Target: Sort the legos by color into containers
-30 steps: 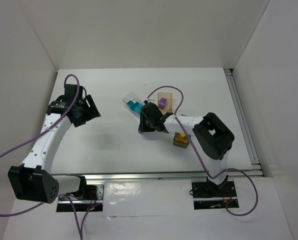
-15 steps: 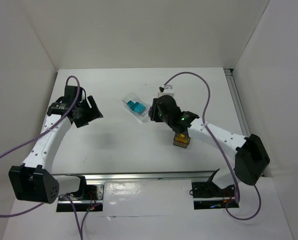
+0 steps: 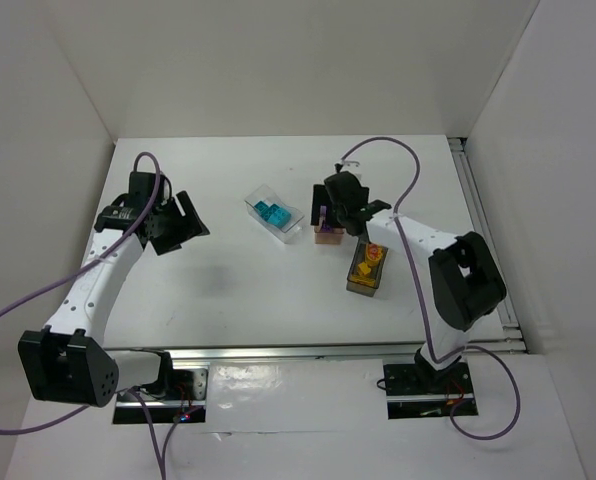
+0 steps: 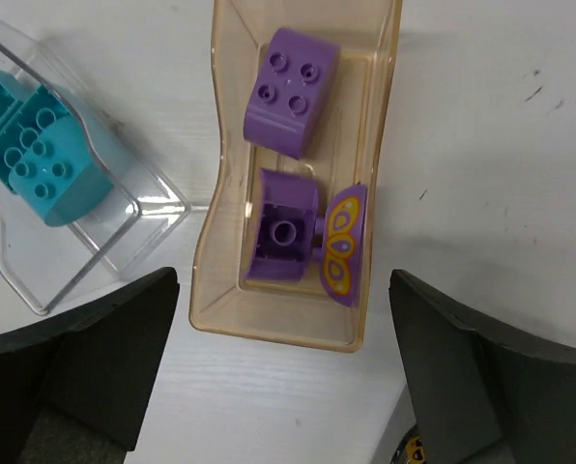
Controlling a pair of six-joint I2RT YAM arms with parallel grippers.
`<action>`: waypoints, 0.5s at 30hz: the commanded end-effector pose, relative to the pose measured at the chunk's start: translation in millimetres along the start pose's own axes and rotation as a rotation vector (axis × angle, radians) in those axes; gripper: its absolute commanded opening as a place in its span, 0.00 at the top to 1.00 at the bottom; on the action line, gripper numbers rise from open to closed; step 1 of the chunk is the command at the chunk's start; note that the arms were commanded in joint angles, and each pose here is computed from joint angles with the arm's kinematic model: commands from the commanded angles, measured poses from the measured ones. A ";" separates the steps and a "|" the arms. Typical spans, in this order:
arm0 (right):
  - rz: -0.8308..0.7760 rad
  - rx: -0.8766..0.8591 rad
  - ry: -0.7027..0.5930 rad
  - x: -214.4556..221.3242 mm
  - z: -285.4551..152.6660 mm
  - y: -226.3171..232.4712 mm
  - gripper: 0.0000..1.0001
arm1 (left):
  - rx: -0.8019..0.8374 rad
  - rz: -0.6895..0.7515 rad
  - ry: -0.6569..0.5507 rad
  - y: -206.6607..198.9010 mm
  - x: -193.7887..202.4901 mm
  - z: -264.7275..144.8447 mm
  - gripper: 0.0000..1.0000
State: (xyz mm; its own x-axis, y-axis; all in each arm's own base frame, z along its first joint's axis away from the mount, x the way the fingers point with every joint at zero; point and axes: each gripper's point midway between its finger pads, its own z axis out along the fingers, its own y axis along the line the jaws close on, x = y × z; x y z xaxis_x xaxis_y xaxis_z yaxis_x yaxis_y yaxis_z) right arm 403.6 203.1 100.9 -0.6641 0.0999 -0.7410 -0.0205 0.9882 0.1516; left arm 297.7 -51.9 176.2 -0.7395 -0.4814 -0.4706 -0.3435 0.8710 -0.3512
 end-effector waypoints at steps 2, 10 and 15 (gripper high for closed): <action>0.037 0.011 -0.244 -92.6 -45.0 1.1 0.00 | 0.031 0.016 -0.008 -7.4 0.5 0.4 0.19; 0.344 0.605 -0.345 -105.7 -111.8 -161.7 0.00 | 0.028 0.032 -0.043 -11.9 -6.0 -5.4 0.19; 0.418 0.787 -0.280 -73.1 -123.5 -234.9 0.00 | 0.035 0.039 -0.060 -16.6 -10.5 -9.0 0.19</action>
State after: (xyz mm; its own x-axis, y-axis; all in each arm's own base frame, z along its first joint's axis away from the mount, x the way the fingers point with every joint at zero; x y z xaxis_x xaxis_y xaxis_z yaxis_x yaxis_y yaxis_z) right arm 397.6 -13.7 224.3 -0.2644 0.3846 -0.8844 0.6493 0.7490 0.1316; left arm 296.0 -61.2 176.0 -0.7538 -0.4545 -0.4746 -0.3154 0.8838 -0.3454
